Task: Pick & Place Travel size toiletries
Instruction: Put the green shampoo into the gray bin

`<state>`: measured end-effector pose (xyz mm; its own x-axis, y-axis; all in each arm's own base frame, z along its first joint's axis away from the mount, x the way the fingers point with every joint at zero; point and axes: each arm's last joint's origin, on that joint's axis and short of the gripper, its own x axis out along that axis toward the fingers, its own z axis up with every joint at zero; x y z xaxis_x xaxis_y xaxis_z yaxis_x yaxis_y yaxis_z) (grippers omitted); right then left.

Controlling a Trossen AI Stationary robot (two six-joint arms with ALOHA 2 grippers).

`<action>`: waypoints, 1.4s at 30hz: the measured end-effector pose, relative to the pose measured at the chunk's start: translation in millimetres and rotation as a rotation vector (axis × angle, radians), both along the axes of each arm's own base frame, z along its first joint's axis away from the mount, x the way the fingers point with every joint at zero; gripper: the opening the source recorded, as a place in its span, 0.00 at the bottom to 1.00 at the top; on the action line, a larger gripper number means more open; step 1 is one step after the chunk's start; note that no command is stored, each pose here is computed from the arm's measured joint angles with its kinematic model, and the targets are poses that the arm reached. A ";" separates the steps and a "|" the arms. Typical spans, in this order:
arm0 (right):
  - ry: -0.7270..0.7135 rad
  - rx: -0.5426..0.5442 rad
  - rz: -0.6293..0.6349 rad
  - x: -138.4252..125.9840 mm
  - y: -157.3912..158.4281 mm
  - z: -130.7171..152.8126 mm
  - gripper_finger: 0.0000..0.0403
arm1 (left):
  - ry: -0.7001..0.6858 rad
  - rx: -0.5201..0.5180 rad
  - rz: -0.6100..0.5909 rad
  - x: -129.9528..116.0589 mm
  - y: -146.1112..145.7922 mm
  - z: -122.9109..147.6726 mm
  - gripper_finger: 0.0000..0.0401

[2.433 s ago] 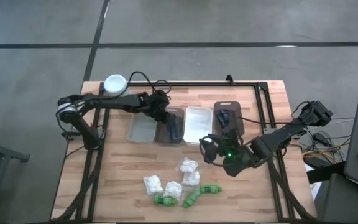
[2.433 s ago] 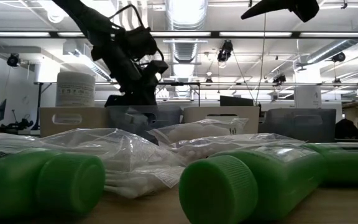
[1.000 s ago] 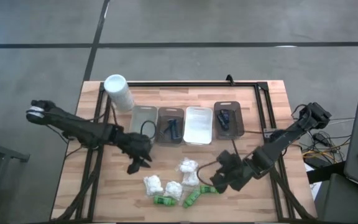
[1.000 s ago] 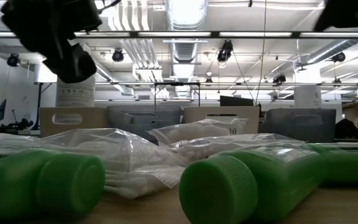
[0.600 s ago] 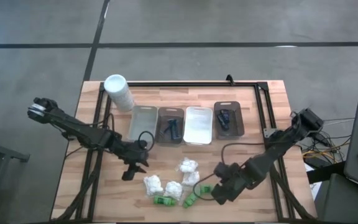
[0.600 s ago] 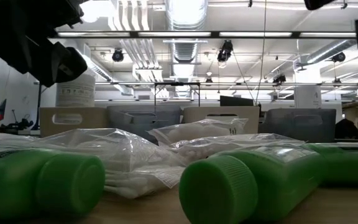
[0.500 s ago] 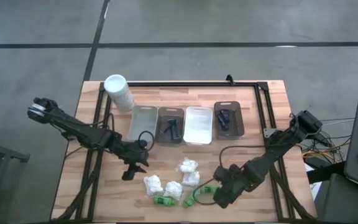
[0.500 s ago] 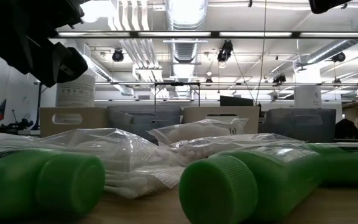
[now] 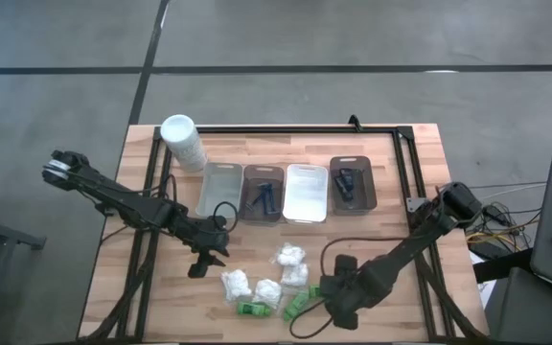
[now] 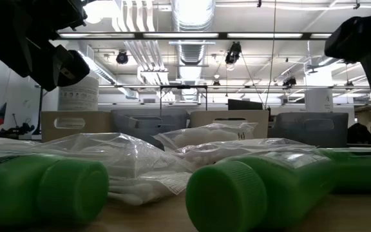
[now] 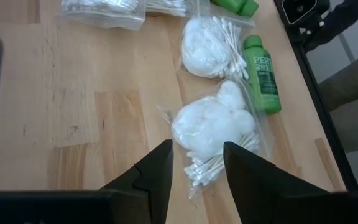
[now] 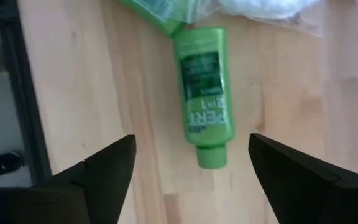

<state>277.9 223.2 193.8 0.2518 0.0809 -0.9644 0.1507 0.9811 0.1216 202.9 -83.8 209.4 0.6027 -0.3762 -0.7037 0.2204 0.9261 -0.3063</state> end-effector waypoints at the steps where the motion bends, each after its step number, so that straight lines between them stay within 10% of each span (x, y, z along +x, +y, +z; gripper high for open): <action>1: 0.012 -0.010 -0.003 0.4 0.3 0.7 0.78 | 0.001 -0.002 -0.003 -0.1 -0.1 0.0 0.37; 22: 0.079 0.024 -0.316 -17.1 13.0 5.4 0.87 | 0.024 0.119 -0.315 65.2 -102.8 -5.0 0.37; 34: -0.017 0.011 -0.489 -31.3 27.1 7.0 0.84 | 0.175 0.234 -0.123 96.8 -141.8 -22.1 0.39; 42: -0.024 0.023 -0.532 -30.9 27.1 7.2 0.90 | 0.188 0.233 -0.092 94.1 -153.1 -18.6 0.58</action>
